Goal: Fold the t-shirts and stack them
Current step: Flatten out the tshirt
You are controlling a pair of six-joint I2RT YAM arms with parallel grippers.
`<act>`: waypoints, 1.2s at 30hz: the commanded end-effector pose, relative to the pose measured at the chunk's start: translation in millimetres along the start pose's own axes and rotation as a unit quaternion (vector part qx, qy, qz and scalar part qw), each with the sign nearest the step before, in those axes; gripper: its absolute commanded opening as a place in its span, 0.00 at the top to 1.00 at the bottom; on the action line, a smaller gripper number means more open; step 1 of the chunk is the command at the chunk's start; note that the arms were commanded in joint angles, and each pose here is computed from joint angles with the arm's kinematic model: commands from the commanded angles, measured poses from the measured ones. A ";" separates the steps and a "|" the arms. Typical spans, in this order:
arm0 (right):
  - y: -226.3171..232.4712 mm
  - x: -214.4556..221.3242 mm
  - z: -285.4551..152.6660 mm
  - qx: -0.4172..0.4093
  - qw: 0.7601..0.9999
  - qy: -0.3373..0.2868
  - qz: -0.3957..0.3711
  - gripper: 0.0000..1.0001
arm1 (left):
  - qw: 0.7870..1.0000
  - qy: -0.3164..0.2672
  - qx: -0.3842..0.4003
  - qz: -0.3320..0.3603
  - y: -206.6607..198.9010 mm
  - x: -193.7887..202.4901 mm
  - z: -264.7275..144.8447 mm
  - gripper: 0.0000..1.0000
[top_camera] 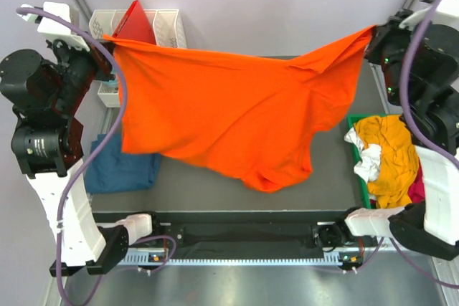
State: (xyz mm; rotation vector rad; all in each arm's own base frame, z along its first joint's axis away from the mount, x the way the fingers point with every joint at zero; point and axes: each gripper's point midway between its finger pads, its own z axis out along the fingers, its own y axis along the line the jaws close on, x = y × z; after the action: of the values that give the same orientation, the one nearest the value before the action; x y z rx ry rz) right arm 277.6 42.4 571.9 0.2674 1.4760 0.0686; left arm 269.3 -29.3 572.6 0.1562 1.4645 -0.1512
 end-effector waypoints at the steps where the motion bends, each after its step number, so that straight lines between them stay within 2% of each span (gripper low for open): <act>1: -21.6 -40.7 -31.3 0.005 0.998 -0.050 0.032 1.00 | 0.997 -0.066 -0.008 0.033 -4.3 -31.4 -32.2 1.00; 12: -63.1 -91.3 -83.4 0.014 0.991 -0.118 0.065 1.00 | 0.995 -0.091 0.019 0.036 -27.6 -41.2 -81.6 1.00; 19: -55.2 -83.6 -71.4 0.018 0.993 -0.107 0.054 1.00 | 0.997 -0.062 0.052 0.013 -36.4 -20.7 -70.0 1.00; 23: -41.6 -69.0 -48.8 0.028 0.995 -0.089 0.035 1.00 | 0.998 -0.024 0.059 0.003 -30.1 6.4 -41.0 1.00; 29: -10.5 -11.0 16.2 0.071 0.997 -0.028 -0.023 1.00 | 0.998 0.037 0.046 -0.010 -4.7 62.9 29.1 1.00; 33: -1.8 25.3 72.0 0.093 0.995 0.003 -0.041 1.00 | 0.999 0.040 0.034 -0.010 12.6 82.8 75.9 1.00; 35: -12.4 24.7 90.9 0.109 0.994 0.003 -0.029 1.00 | 0.998 0.060 0.031 -0.017 20.8 100.9 105.0 1.00; 36: -7.2 40.5 110.7 0.108 0.994 0.020 -0.031 1.00 | 0.998 0.049 0.030 -0.015 22.9 92.6 113.2 1.00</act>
State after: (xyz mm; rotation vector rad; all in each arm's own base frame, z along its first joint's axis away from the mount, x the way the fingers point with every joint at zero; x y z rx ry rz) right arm 354.5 41.2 533.2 0.3106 1.5721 -0.1646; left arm 351.4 -39.5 461.3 0.1984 1.6915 -0.2770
